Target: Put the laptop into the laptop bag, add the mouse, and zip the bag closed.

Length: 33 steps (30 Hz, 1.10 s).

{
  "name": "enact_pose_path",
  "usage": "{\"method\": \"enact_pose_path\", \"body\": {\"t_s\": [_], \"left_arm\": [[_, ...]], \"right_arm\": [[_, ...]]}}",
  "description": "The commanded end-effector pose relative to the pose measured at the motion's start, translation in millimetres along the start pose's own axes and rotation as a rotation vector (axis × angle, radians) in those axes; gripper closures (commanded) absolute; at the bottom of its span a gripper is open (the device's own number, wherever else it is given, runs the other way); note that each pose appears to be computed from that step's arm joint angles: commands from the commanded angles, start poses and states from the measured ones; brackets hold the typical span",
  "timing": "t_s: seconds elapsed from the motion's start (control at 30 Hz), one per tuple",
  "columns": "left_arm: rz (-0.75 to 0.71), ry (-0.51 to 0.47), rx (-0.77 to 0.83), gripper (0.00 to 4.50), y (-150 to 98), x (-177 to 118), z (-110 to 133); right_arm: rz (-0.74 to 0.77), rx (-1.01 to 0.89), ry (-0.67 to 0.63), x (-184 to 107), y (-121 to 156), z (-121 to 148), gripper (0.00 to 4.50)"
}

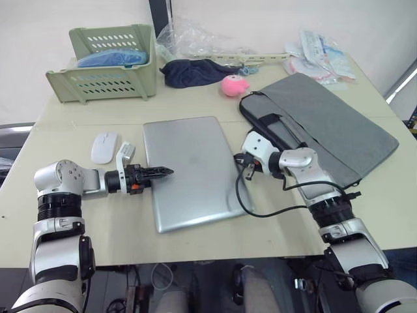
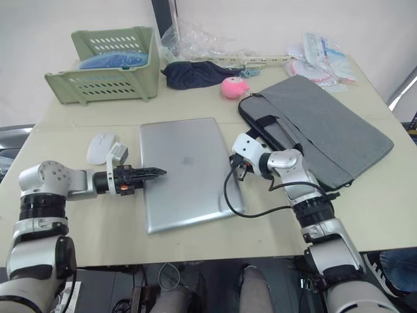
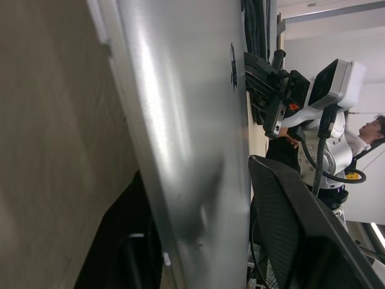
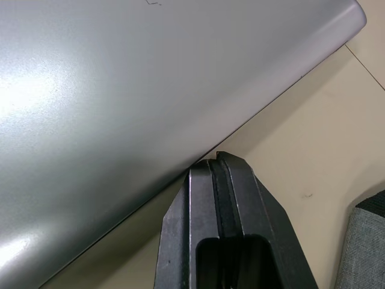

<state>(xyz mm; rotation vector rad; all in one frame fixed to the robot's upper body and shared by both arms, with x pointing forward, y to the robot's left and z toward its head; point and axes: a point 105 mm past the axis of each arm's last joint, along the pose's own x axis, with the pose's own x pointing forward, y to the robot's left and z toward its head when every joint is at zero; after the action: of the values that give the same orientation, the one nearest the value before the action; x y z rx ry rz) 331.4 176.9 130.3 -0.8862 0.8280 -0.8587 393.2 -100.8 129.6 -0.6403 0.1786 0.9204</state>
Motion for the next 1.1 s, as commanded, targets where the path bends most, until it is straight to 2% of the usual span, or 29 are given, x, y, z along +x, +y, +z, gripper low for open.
{"method": "enact_pose_path", "body": {"t_s": [0.03, 0.07, 0.3, 0.4, 0.53, 0.6, 0.63, 0.67, 0.73, 0.77, 0.87, 1.1], "left_arm": [[-0.048, -0.025, 0.028, 3.96, -14, -4, 5], [-0.055, -0.028, 0.023, 4.20, -15, -4, 6], [-0.114, -0.020, 0.007, 4.20, -20, -9, -5], [-0.217, -0.024, 0.035, 4.20, -34, -20, -14], [-0.280, -0.030, 0.070, 4.20, -45, -30, -25], [-0.306, -0.038, 0.082, 4.20, -50, -32, -30], [-0.319, -0.045, 0.083, 4.20, -51, -32, -33], [-0.322, -0.050, 0.086, 4.20, -51, -31, -37], [-0.331, -0.056, 0.090, 4.20, -52, -28, -44], [-0.339, -0.059, 0.092, 4.20, -52, -27, -48], [-0.359, -0.082, 0.095, 4.20, -54, -23, -56], [-0.350, -0.133, 0.062, 4.20, -53, -9, -69]], "right_arm": [[0.033, 0.023, 0.004, -1, 8, -6, 4.50], [0.027, 0.027, -0.001, -3, 7, -5, 4.50], [-0.020, 0.067, -0.062, -23, -1, 8, 4.50], [-0.140, 0.112, -0.134, -63, -23, 24, 4.50], [-0.251, 0.097, -0.120, -101, -42, 24, 3.41], [-0.294, 0.074, -0.085, -116, -50, 19, 2.59], [-0.321, 0.058, -0.058, -124, -55, 14, 2.44], [-0.359, 0.038, -0.024, -132, -63, 8, 1.78], [-0.398, 0.027, 0.040, -141, -72, -4, 1.01], [-0.406, 0.032, 0.074, -143, -75, -12, 0.86], [-0.431, 0.046, 0.118, -146, -82, -26, 0.86], [-0.380, 0.072, 0.154, -126, -80, -41, 0.86]]}}
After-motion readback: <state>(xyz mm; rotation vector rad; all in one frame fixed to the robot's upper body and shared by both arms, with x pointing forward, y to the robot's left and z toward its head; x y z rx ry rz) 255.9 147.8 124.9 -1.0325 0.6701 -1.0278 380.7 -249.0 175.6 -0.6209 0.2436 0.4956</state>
